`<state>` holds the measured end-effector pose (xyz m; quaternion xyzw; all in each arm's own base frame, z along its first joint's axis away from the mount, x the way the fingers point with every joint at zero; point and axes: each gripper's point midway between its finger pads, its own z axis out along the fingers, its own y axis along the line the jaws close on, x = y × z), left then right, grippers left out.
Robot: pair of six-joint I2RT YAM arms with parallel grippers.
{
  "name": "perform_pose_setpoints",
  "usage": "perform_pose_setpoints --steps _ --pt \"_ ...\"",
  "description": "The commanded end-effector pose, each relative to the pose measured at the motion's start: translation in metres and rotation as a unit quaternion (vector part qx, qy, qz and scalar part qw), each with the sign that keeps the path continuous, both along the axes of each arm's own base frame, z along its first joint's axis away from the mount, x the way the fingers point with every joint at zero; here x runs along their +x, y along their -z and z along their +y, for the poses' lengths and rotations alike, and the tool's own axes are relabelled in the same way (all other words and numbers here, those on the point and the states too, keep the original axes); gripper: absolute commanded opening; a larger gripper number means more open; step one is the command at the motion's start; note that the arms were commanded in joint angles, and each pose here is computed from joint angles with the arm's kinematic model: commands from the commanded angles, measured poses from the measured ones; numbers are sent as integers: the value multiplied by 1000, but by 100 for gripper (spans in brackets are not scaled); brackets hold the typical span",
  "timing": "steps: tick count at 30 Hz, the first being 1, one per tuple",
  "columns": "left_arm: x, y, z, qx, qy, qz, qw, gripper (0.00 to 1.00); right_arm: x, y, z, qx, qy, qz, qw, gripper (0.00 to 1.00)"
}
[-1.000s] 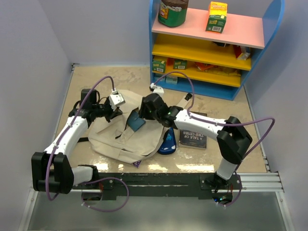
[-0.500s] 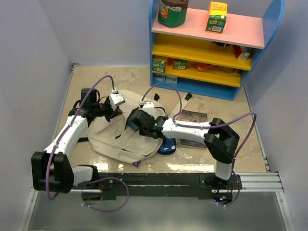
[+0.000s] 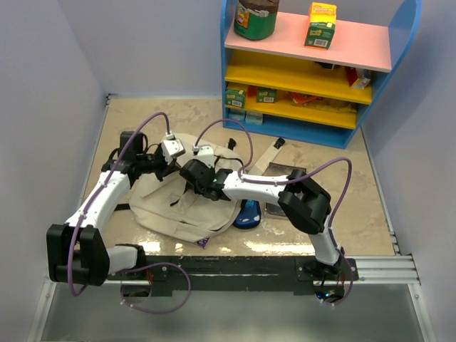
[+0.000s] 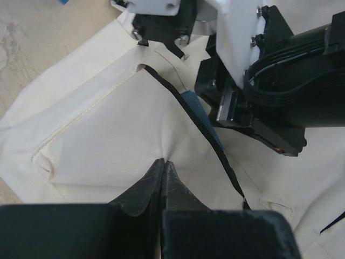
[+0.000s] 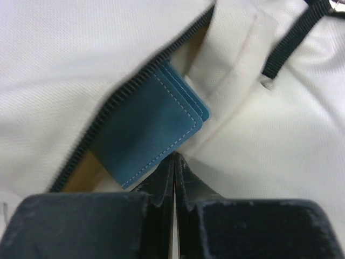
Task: Pack the student bag
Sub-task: Place the stationery in the student bag.
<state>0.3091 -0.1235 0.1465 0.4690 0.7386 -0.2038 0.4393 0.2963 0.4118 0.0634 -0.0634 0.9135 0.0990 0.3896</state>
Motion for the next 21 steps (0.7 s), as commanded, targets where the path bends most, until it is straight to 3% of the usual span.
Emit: perform_pose_setpoints --steps 1,7,11,16,21 --pt "2 -25 -9 -23 32 -28 999 0 28 -58 40 86 -9 -69 994 0" --pt "-4 -25 -10 -23 44 -23 998 0 39 -79 61 174 -12 -90 980 0" --pt "-7 -24 -10 -21 48 -21 998 0 41 -71 64 217 -11 -66 974 0" --pt "-8 -22 -9 -16 49 -22 998 0 47 -49 35 206 14 -42 977 0" --pt "-8 -18 -9 -16 49 -20 998 0 43 -71 5 215 34 -62 974 0"
